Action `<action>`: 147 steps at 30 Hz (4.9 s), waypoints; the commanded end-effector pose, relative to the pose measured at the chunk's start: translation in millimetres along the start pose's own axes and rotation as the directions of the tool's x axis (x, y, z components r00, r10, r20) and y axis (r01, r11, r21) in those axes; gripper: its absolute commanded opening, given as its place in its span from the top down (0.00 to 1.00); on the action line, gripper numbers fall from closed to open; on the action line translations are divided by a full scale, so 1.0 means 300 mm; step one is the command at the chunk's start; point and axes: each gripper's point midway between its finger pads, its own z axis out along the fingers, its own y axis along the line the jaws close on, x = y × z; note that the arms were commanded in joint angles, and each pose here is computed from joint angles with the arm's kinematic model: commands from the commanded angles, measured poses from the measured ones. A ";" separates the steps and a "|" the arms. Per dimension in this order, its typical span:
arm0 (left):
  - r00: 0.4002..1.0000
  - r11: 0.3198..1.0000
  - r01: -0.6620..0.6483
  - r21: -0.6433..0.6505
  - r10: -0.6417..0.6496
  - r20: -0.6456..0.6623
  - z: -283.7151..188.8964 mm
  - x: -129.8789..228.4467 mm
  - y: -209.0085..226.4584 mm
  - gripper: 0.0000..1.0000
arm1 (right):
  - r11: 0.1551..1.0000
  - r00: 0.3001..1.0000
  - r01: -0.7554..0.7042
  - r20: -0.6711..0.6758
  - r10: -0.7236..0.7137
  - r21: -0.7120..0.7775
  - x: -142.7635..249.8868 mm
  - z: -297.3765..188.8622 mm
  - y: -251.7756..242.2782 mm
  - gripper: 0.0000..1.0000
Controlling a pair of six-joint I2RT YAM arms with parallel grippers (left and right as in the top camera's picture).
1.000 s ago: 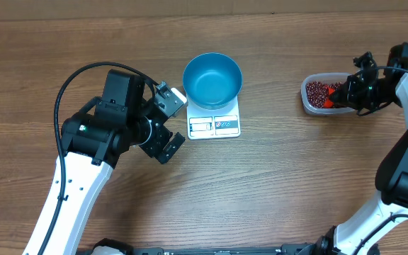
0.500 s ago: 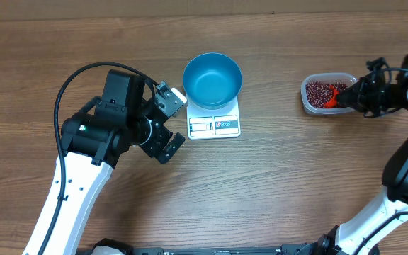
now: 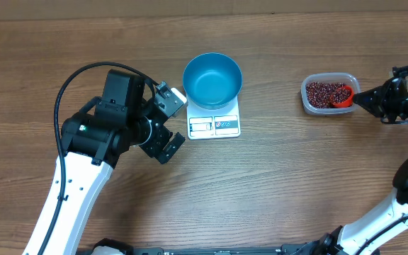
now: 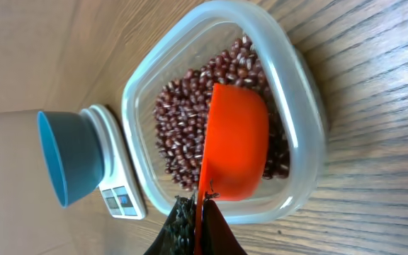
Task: Scoop item into bowl and weigh 150g on scale
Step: 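Dip the red scoop into the beans and scoop them up, then carry the filled scoop with the right gripper over the blue bowl, then tilt the red scoop to pour beans into the blue bowl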
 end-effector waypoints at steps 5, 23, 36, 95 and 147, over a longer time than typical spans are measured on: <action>1.000 1.000 -0.007 0.007 0.007 -0.003 0.006 0.002 0.001 0.00 | 0.993 1.000 -0.007 0.021 0.010 -0.114 -0.016 -0.022 0.049 0.96; 1.000 1.000 -0.007 0.008 0.007 -0.003 0.006 0.002 0.001 0.00 | 0.977 1.000 0.003 0.013 0.000 -0.214 0.002 -0.034 0.107 0.96; 1.000 1.000 -0.007 0.008 0.007 -0.003 0.006 0.002 0.001 0.00 | 0.944 1.000 0.009 0.015 -0.005 -0.329 0.015 -0.053 0.175 0.96; 1.000 1.000 -0.007 0.008 0.007 -0.003 0.006 0.002 0.001 0.00 | 0.719 0.760 0.496 -0.157 -0.630 -0.487 0.397 0.559 0.809 0.96; 1.000 1.000 -0.007 0.008 0.007 -0.003 0.006 0.002 0.001 0.00 | 0.271 0.323 0.897 0.101 -0.941 -0.348 0.361 0.664 0.850 0.96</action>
